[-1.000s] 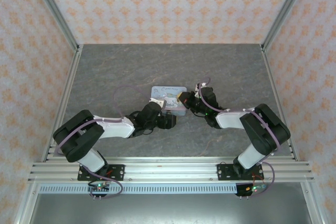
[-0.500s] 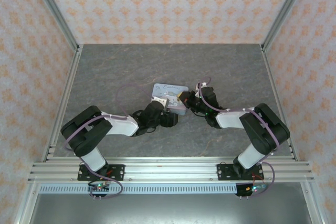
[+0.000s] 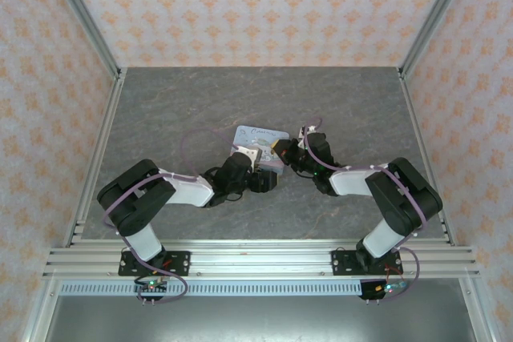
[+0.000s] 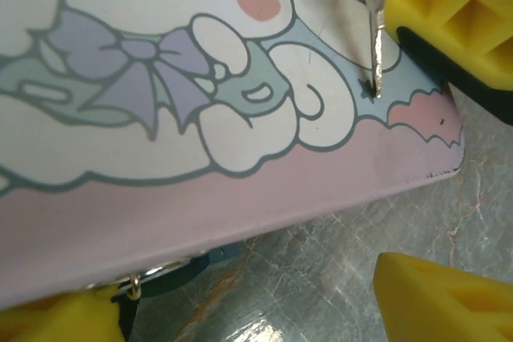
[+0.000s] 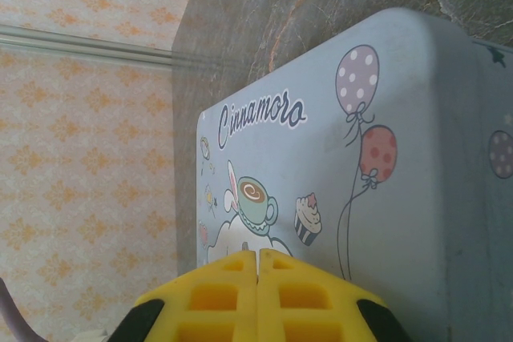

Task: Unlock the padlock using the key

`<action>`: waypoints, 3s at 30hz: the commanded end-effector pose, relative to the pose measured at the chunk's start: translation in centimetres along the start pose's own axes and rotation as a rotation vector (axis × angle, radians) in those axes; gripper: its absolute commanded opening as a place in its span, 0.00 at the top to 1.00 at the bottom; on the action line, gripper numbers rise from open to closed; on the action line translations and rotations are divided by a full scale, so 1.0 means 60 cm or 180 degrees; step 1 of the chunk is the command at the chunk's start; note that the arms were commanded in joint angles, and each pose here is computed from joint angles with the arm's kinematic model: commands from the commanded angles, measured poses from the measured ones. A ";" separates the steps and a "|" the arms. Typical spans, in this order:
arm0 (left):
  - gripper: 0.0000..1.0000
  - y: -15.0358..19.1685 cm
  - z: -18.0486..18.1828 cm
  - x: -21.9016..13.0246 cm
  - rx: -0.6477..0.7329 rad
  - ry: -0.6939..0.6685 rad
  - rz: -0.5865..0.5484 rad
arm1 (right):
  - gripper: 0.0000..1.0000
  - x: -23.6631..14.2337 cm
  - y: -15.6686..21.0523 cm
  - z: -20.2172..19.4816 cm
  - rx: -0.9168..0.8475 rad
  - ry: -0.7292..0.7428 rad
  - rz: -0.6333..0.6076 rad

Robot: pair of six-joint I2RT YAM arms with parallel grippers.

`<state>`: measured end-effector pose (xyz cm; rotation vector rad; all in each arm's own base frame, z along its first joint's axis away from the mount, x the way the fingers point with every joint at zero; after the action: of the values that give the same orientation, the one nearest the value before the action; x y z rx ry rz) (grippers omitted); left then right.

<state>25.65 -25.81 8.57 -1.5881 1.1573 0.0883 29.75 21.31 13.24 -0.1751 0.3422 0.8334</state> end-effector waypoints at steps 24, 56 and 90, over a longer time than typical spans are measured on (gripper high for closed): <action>0.25 -0.013 -0.002 -0.013 -0.1226 0.0601 -0.0737 | 1.00 0.006 -0.011 0.001 0.0011 -0.0017 -0.0074; 0.41 0.023 0.027 0.004 -0.1915 0.0179 -0.0885 | 1.00 0.013 -0.015 -0.003 0.0055 0.0002 -0.0075; 0.74 0.044 0.050 0.009 -0.1998 -0.0212 -0.0809 | 1.00 0.013 -0.020 -0.012 0.0096 0.0008 -0.0094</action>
<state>26.07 -24.57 7.33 -2.2850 0.9485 0.2166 30.75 21.15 13.11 -0.1486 0.3241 0.8192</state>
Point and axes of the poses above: each hand's point on the last joint's axis, 136 mm out from that joint toward the fingers, its own x axis out along the fingers, its own z axis along the line the jaws close on, y = z × x, the point moved 7 cm from there along -x, back along the fingers, and after that the axes turned 13 degrees about x, right-handed, at the moved point
